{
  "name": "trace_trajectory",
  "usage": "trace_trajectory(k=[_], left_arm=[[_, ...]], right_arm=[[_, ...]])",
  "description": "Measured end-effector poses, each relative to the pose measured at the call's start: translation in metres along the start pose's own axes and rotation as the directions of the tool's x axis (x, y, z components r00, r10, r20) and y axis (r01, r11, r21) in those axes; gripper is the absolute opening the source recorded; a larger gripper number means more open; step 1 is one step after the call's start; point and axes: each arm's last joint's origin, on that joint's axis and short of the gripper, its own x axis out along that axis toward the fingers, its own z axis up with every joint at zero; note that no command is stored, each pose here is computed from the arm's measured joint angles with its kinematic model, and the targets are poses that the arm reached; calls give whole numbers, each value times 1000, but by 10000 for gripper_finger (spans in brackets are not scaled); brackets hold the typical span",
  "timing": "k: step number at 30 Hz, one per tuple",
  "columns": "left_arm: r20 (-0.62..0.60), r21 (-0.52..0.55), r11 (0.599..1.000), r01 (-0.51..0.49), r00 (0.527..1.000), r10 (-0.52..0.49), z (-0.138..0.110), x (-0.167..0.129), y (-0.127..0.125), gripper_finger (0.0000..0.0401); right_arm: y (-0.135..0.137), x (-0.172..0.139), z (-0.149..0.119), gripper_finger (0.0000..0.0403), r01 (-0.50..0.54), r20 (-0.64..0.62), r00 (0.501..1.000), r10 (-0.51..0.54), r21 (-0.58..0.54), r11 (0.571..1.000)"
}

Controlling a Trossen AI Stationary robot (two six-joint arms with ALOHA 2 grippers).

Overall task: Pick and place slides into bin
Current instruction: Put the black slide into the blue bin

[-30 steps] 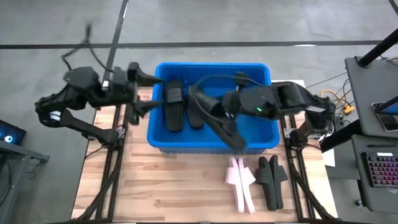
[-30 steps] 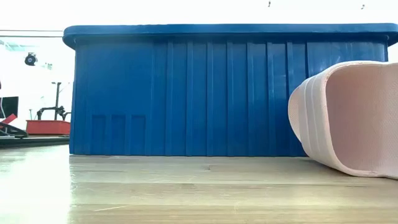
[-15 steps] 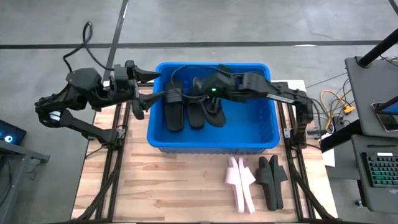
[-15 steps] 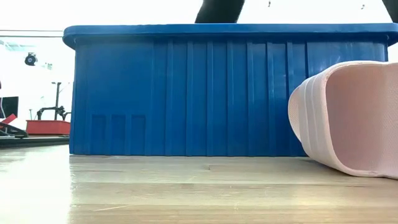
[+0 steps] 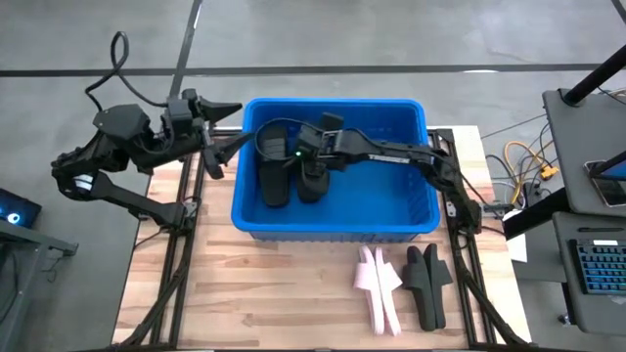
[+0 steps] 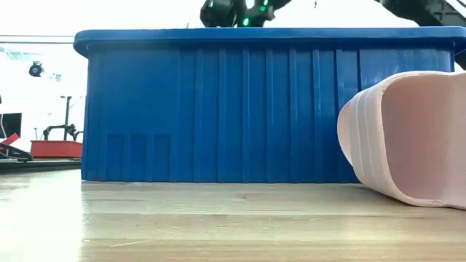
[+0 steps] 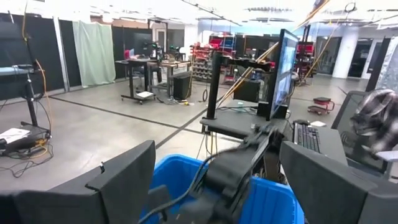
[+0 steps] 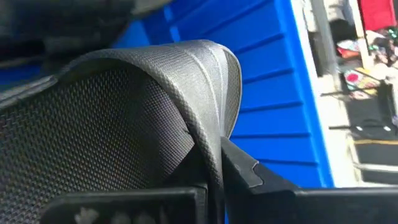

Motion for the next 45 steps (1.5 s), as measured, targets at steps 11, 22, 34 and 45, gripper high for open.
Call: trace_trajectory(k=[11,22,34,45], left_arm=[[19,-9,1000,1,1000,-1,4,-9,4,329],[19,-9,1000,5,1000,-5,6,-19,10,329],[-24,13,1000,3,1000,-2,2,-21,11,329],[-37,19,1000,3,999,-2,0,-18,9,329]], right_arm=[[22,37,12,13,25,42,999,-25,-3,1000],[27,51,17,13,57,72,996,-54,-48,997],[31,54,11,13,31,32,999,-32,45,999],[30,67,8,13,-35,32,999,35,-12,999]])
